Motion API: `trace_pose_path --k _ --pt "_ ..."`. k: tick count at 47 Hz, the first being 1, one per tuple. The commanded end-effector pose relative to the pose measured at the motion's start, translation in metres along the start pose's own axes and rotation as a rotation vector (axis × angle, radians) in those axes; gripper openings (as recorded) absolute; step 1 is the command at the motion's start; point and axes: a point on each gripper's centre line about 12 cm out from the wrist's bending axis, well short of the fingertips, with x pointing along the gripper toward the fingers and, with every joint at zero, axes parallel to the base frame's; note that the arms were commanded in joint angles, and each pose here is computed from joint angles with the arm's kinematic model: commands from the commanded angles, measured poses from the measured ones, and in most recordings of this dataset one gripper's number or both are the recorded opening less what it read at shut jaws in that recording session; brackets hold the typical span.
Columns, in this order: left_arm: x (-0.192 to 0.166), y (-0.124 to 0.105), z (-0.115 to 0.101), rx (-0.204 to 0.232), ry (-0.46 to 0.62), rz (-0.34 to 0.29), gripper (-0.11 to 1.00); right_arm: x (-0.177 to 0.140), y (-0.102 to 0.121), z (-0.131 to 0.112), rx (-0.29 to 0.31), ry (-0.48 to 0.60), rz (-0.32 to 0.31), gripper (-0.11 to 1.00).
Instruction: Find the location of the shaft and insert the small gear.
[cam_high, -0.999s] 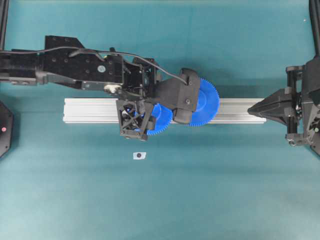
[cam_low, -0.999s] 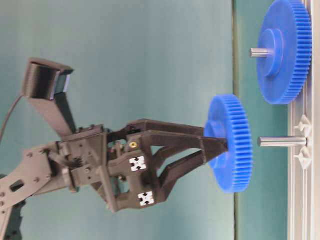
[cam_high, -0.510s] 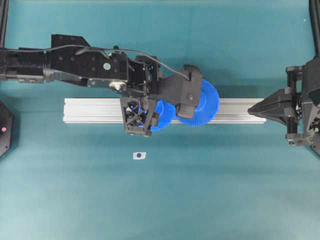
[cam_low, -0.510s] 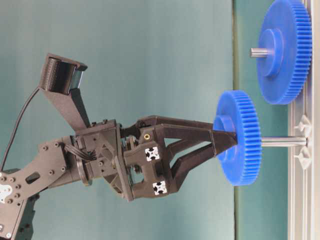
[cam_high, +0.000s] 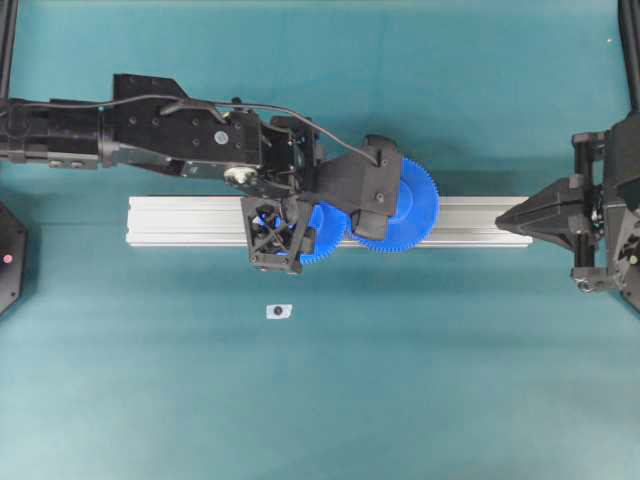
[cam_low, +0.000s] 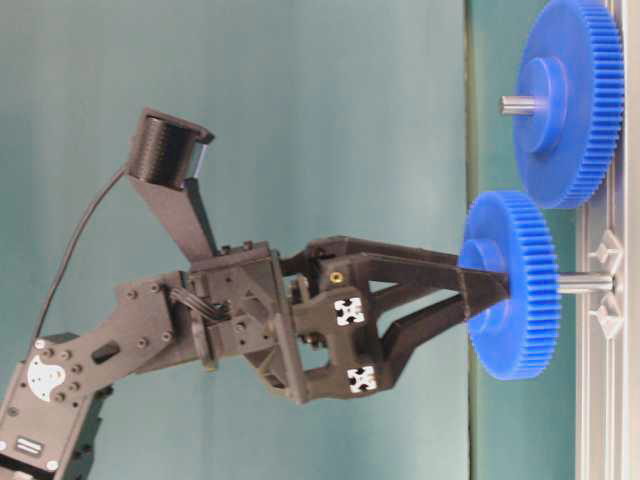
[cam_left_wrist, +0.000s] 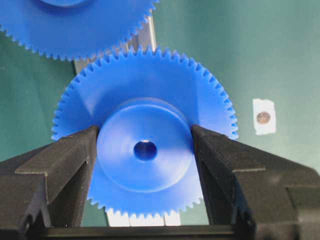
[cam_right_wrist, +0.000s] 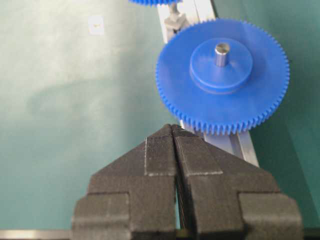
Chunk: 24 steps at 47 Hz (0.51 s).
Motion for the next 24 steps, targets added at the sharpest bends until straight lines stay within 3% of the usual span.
trace_pose_path --k 1,24 --pt "-0.009 0.003 0.004 -0.002 -0.04 0.011 0.64 0.0 0.0 0.004 0.014 -0.014 0.0 -0.02" --pt "0.0 0.016 -0.009 -0.035 -0.015 0.019 0.64 0.0 0.0 0.004 0.014 -0.017 0.0 -0.02"
